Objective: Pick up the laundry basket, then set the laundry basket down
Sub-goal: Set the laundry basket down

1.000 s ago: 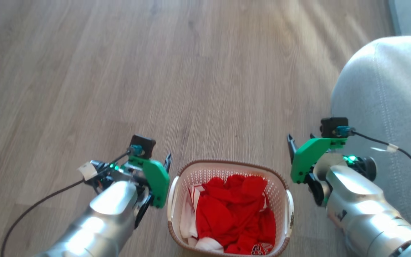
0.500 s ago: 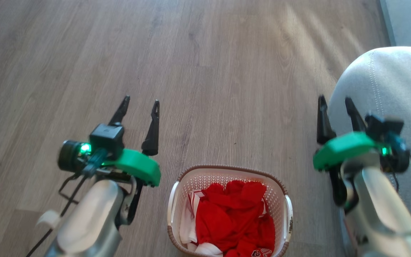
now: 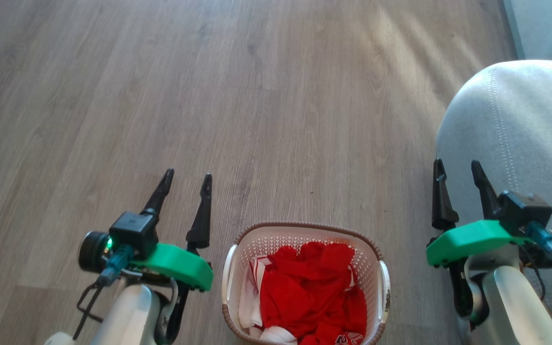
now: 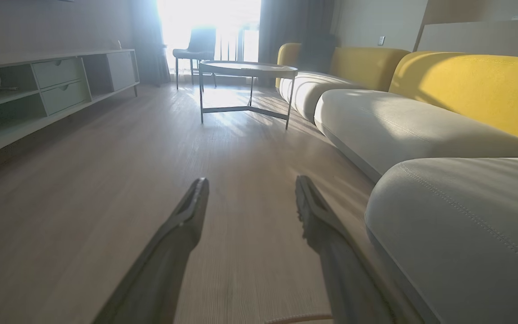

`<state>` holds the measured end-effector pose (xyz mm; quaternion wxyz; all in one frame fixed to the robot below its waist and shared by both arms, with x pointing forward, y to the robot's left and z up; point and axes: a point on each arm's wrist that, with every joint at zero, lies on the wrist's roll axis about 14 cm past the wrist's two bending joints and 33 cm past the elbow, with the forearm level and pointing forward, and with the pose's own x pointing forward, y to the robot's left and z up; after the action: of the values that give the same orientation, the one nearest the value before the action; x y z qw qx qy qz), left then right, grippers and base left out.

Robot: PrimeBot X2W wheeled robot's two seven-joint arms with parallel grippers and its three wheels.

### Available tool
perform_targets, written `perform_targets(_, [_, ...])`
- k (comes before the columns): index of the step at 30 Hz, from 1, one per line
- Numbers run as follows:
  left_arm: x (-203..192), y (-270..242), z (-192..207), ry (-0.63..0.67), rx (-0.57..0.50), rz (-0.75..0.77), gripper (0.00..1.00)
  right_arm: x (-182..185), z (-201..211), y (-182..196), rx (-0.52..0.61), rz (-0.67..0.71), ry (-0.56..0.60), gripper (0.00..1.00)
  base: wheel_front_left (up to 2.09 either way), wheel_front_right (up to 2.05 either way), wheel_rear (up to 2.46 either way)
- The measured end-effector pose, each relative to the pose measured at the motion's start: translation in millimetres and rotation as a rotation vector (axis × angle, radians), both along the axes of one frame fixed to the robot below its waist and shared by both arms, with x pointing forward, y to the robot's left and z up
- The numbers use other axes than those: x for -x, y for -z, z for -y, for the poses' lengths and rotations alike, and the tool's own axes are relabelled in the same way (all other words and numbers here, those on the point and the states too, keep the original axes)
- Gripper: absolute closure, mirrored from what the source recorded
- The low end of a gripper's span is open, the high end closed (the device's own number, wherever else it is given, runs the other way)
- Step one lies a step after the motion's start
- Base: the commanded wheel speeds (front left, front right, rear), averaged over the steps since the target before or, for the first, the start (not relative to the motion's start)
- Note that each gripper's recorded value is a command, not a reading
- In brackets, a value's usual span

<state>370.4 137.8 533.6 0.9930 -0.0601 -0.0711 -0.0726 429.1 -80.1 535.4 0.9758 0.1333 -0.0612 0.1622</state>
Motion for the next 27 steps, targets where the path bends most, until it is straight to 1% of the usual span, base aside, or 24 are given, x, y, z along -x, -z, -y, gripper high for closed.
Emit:
perform_targets(2, [0.2,3.2,-2.4,-0.011,0.014,-0.010,0.00,2.5,2.8,1.4,-0.002,-0.003,0.007,0.00,0.00,0.00,0.00])
perform_targets(7, [-0.8,0.0,0.5,-0.004,-0.013,0.004,0.00,3.3,10.8,1.1,-0.002,0.000,0.030,0.00,0.00,0.00,0.00])
perform_targets(10, [0.0,-1.3,2.1,-0.002,-0.005,0.008,0.00,6.7,13.2,3.1,-0.001,-0.005,0.035,0.00,0.00,0.00,0.00])
perform_targets(14, [2.4,3.7,4.3,-0.005,-0.003,-0.006,0.00,12.8,15.2,12.0,0.004,-0.029,0.038,0.00,0.00,0.00,0.00])
perform_targets(27, [2.4,1.3,6.1,0.004,0.006,0.000,0.00,12.8,13.7,10.2,0.013,-0.021,0.033,0.00,0.00,0.00,0.00])
